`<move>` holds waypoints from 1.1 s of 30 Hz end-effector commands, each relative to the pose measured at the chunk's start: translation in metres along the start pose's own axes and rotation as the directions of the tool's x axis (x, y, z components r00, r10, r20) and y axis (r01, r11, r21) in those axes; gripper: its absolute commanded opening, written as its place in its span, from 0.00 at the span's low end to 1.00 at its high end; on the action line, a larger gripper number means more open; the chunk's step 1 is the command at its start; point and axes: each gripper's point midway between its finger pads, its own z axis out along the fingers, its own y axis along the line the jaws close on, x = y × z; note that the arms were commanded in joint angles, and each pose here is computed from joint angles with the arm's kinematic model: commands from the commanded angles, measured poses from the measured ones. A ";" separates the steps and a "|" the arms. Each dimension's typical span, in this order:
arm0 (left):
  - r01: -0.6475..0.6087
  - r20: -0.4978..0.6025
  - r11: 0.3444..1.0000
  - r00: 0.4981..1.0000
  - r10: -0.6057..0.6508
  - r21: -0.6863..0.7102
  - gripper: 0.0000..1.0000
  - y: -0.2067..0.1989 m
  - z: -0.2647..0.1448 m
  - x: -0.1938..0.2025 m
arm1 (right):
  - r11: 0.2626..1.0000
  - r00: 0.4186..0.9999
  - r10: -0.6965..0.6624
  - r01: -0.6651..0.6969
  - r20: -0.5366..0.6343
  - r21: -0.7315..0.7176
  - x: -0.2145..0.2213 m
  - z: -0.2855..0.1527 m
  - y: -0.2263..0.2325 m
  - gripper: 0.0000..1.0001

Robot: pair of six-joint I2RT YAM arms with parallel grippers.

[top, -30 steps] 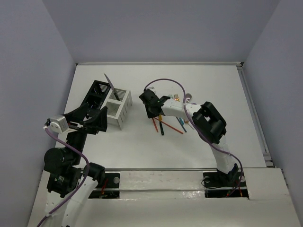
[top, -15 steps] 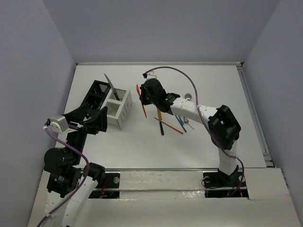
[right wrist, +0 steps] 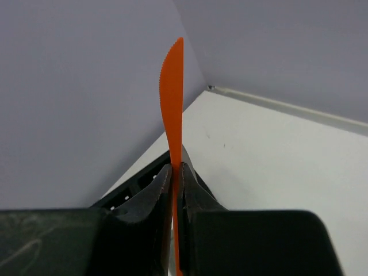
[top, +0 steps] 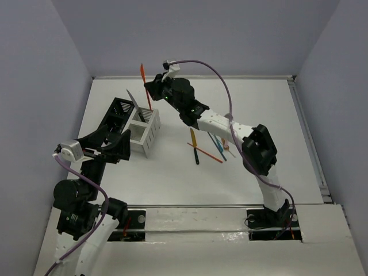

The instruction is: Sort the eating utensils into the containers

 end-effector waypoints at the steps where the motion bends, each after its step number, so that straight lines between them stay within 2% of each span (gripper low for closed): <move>1: 0.007 0.019 1.000 1.000 -0.008 0.029 0.99 -0.006 0.003 -0.004 | 0.995 0.985 -0.070 0.081 0.160 -0.061 -0.030 0.031 0.018 0.00; 5: 0.006 0.020 1.000 1.000 -0.006 0.026 0.99 -0.005 0.003 -0.004 | 0.991 0.982 -0.106 0.117 0.156 -0.063 -0.016 0.049 0.015 0.00; 13: 0.003 0.024 1.000 1.000 -0.004 0.027 0.99 -0.006 0.002 -0.006 | 0.981 0.994 -0.082 0.093 0.069 -0.168 0.046 0.045 0.026 0.00; 19: 0.003 0.025 1.000 1.000 -0.004 0.026 0.99 -0.005 0.002 -0.006 | 0.979 0.994 -0.088 0.097 0.058 -0.182 0.052 0.034 0.031 0.01; 22: 0.002 0.028 1.000 1.000 -0.002 0.020 0.99 -0.004 0.002 -0.007 | 0.975 0.995 -0.095 0.098 0.025 -0.201 0.057 0.030 0.039 0.22; 23: 0.003 0.029 1.000 1.000 -0.004 0.018 0.99 -0.004 0.002 -0.007 | 0.975 0.995 -0.096 0.097 0.017 -0.200 0.058 0.029 0.039 0.33; 24: 0.002 0.030 1.000 1.000 -0.002 0.016 0.99 -0.004 0.002 -0.007 | 0.976 0.996 -0.093 0.094 0.014 -0.198 0.054 0.027 0.040 0.52; 25: 0.003 0.029 1.000 1.000 -0.004 0.018 0.99 -0.004 0.002 -0.007 | 0.976 0.996 -0.094 0.094 0.011 -0.197 0.051 0.025 0.041 0.57; 27: 0.001 0.025 1.000 1.000 -0.002 0.015 0.99 -0.003 0.003 -0.006 | 0.977 0.996 -0.089 0.089 0.011 -0.194 0.038 0.016 0.044 0.60; 30: 0.003 0.020 1.000 1.000 -0.003 0.013 0.99 -0.003 0.004 -0.004 | 0.984 0.996 -0.085 0.083 -0.009 -0.155 0.023 0.003 0.042 0.58; 33: 0.000 0.021 1.000 1.000 0.000 0.010 0.99 -0.002 0.003 -0.005 | 0.996 0.995 -0.066 0.062 -0.076 -0.056 0.017 -0.024 0.027 0.47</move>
